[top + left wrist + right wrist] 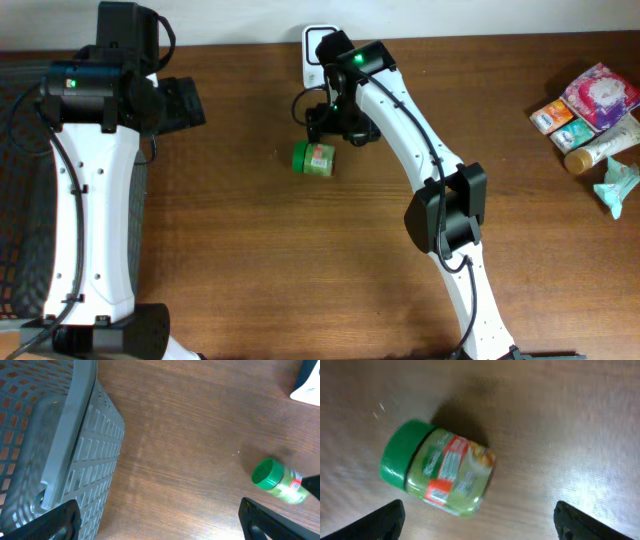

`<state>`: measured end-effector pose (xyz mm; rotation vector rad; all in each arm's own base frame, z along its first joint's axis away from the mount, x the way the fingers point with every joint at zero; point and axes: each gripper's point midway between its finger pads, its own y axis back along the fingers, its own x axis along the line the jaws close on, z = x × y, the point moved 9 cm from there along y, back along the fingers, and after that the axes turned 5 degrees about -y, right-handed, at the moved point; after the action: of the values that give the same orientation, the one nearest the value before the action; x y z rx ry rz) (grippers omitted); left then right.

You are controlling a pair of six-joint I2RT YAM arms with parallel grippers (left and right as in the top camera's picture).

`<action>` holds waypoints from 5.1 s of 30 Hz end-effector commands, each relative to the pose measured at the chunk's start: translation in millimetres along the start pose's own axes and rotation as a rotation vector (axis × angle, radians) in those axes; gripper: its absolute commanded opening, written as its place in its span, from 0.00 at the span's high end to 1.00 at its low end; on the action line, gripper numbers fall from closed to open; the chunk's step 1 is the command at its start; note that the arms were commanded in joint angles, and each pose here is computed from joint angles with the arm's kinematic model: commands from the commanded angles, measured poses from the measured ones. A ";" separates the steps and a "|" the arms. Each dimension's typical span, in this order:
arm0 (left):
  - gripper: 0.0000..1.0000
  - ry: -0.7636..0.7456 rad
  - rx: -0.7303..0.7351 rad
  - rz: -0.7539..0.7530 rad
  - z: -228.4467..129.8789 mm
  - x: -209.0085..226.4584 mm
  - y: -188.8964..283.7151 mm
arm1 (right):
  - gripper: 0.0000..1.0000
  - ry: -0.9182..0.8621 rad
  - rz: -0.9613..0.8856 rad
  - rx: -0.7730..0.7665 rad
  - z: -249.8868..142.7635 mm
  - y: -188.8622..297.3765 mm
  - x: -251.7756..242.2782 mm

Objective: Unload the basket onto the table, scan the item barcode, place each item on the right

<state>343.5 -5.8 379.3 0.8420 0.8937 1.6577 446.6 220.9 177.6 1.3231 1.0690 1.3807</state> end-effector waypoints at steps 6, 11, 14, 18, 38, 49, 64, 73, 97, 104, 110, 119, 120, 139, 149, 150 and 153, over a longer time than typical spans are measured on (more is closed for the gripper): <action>0.01 -0.007 -0.014 0.009 1.1 2.2 3.6 | 0.07 0.319 -0.018 -0.080 -1.5 -13.6 33.3; 0.01 -0.007 -0.013 0.009 1.2 2.1 3.4 | 0.02 -0.079 0.059 0.012 -13.6 -14.6 39.7; 0.01 -0.007 -0.014 0.009 1.1 2.2 3.6 | 0.01 0.021 -0.066 -0.071 -8.5 -7.8 30.0; 0.01 -0.009 -0.014 0.008 1.0 1.3 3.6 | 0.01 0.054 -0.089 -0.086 -11.9 -2.5 33.3; 0.01 -0.010 -0.014 0.007 0.9 1.2 3.8 | 0.25 0.099 -0.144 -0.068 -22.9 -56.4 42.2; 0.01 -0.009 -0.014 0.008 1.0 1.3 3.7 | 0.29 -0.021 0.711 0.113 32.4 3.8 -76.6; 0.01 -0.009 -0.014 0.008 1.0 1.3 3.7 | 0.01 -0.218 0.212 0.050 21.7 22.1 -193.7; 0.01 -0.009 -0.014 0.008 1.0 1.6 3.7 | 0.01 0.094 0.076 -0.052 18.4 52.3 -81.8; 0.01 -0.009 -0.014 0.008 1.0 1.6 3.7 | 0.01 -0.589 -0.046 -0.156 12.2 -10.3 -29.9; 0.01 -0.009 -0.013 0.008 0.9 1.3 3.6 | 0.17 -0.535 -0.044 -0.157 12.7 -33.4 -34.8; 0.01 -0.009 -0.014 0.008 1.0 1.6 3.7 | 0.40 -0.481 -0.044 -0.162 14.2 -24.5 -33.1; 0.01 -0.009 -0.014 0.008 1.0 1.6 3.7 | 0.42 0.087 0.081 -0.538 66.1 49.7 4.4; 0.01 -0.009 -0.014 0.008 1.0 1.6 3.7 | 0.42 0.112 0.073 -0.576 70.5 52.5 5.5; 0.01 -0.009 -0.014 0.008 1.0 1.6 3.7 | 0.41 0.289 0.026 -1.107 142.6 42.4 21.3; 0.01 -0.009 -0.014 0.008 1.0 1.6 3.7 | 0.34 -0.027 -0.229 -1.113 129.3 164.2 -105.1; 0.01 -0.009 -0.014 0.008 1.0 1.6 3.7 | 0.33 -0.070 -0.277 -1.055 124.7 167.4 -135.4; 0.01 -0.009 -0.014 0.008 1.0 1.6 3.7 | 0.33 -0.215 -0.403 -0.814 101.4 159.0 -232.9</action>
<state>343.5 -5.8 379.3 0.8420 0.8937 1.6577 560.1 40.7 279.9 0.5320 0.4812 1.3273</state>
